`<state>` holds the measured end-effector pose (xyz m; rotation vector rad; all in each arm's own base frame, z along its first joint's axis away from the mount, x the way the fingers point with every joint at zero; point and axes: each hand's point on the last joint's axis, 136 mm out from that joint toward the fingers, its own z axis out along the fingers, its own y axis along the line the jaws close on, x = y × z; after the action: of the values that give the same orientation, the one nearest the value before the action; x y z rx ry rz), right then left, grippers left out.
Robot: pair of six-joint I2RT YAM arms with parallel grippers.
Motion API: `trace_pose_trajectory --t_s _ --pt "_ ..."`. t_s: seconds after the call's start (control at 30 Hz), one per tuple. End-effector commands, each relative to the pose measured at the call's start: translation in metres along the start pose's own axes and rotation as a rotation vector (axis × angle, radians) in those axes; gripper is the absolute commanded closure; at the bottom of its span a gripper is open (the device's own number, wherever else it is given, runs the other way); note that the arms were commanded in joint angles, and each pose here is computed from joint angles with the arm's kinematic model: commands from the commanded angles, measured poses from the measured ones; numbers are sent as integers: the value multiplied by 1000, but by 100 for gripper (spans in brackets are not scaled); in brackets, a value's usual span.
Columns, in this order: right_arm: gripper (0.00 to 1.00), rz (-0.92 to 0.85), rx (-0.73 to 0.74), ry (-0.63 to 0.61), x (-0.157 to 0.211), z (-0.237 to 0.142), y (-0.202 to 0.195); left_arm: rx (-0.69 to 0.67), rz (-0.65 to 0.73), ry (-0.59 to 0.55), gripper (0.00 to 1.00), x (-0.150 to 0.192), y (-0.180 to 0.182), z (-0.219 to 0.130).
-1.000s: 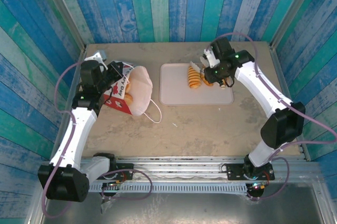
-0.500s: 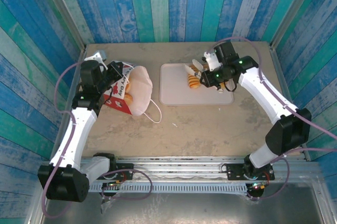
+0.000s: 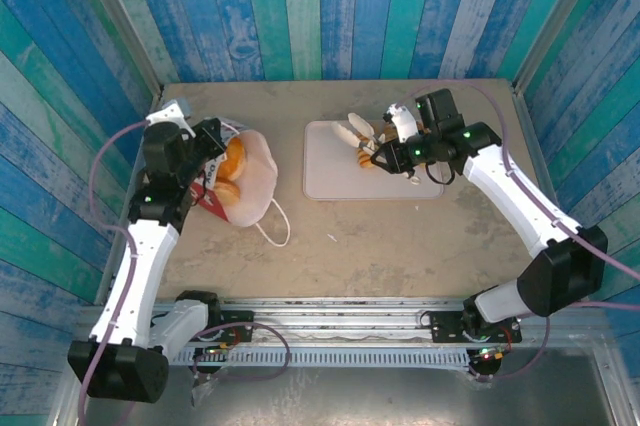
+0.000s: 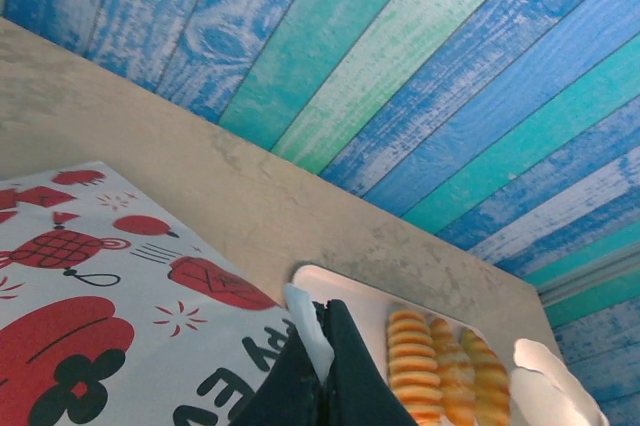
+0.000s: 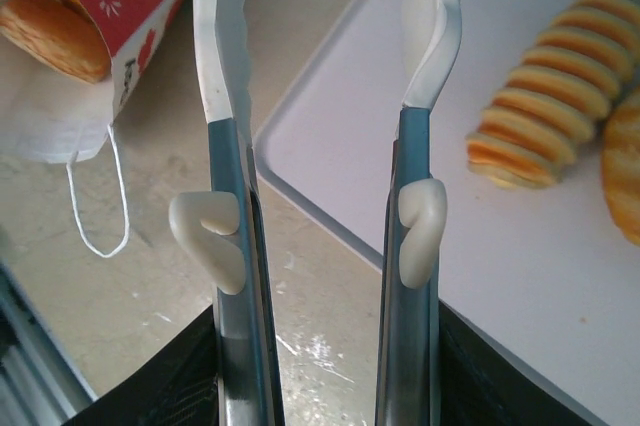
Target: Take the fake bread out of the paper bag
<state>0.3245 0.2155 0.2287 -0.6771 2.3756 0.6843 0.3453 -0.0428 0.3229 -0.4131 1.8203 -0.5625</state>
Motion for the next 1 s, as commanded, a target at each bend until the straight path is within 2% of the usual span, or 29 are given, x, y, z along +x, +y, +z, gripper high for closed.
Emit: trace_pose_trajectory --t_s 0.0,0.4,0.53,0.6,0.67,0.8,0.97 --pt "52 -54 -111 -105 -19 -14 23 -92 43 -34 100 -1 18 -10" --pt "52 -195 -357 -219 -20 -38 87 -70 11 -5 100 1 13 0" --pt "51 -251 -485 -174 -3 -37 120 -42 -7 4 100 2 8 5" --pt "51 -268 -575 -116 12 -34 142 -37 -9 12 100 2 7 7" --pt "51 -288 -602 -46 29 -21 159 -28 -9 23 100 2 4 9" --pt "51 -282 -540 67 46 18 170 41 -38 40 100 3 -8 14" --pt "53 -199 -393 154 39 70 164 108 -53 64 100 4 -21 18"
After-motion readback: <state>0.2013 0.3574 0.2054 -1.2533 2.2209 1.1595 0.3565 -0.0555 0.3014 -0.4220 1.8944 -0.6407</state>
